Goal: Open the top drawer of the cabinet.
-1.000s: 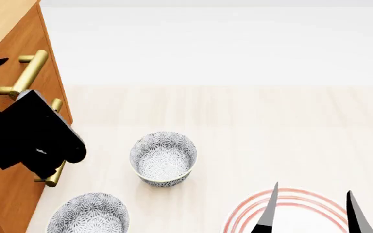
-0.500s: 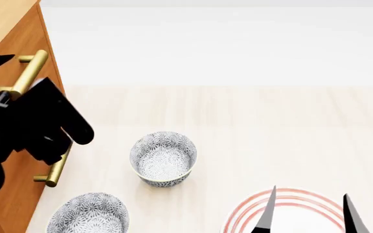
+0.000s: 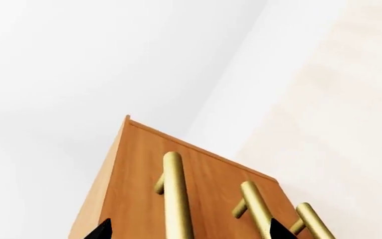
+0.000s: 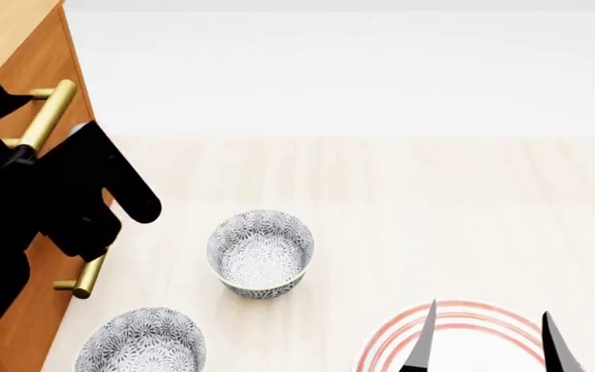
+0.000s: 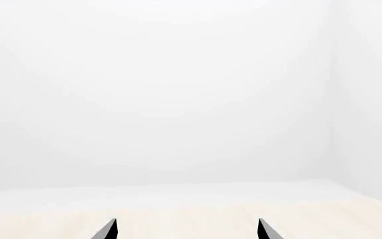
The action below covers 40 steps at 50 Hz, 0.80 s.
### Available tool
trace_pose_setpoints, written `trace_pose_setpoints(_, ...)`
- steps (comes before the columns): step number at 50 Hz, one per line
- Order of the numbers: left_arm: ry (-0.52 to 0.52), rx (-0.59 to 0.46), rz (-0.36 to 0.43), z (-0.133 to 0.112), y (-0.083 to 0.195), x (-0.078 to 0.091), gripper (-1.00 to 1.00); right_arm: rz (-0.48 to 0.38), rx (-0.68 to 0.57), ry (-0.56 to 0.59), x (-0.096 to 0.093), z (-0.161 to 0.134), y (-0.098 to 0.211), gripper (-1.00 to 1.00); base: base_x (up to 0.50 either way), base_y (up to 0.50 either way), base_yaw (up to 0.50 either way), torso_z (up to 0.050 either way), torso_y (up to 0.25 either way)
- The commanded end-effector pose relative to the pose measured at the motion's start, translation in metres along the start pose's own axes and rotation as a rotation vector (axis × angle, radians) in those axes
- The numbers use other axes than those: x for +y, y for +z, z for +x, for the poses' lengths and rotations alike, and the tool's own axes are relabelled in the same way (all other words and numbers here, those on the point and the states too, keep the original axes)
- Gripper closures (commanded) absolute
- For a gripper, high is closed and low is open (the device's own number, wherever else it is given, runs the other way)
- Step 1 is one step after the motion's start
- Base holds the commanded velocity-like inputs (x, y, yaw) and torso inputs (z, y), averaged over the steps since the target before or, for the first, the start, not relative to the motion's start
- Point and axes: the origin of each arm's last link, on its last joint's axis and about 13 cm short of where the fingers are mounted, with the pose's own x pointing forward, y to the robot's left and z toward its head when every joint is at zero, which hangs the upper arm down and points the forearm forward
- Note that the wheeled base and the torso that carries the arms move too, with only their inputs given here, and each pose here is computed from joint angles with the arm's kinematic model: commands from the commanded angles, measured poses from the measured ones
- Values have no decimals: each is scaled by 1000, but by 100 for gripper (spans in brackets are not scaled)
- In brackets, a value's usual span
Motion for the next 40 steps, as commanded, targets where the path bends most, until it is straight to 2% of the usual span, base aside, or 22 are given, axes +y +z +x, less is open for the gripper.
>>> trace_pose_setpoints(1,-2,28,3,8,-1,-2,-100,-1,5,4,0,0,-1,-100,0,0,0,0,0)
trace_pose_setpoints(5,12,42,11,11,-2,0,-100,-1,6,6,0,-1,-2,-100,0,0,0,0,0)
trace_pose_setpoints(12,31,93,117,16,-9,-1,-100,-2,7,10,1,-1,-2,-100,0,0,0,0,0)
trace_pose_setpoints(18,18,140,110,23,-10,0,-100,-2,9,11,1,-1,-2,-100,0,0,0,0,0)
trace_pose_setpoints(40,60,190,73,36,-10,3,-100,-2,14,15,1,-1,-4,-100,0,0,0,0,0)
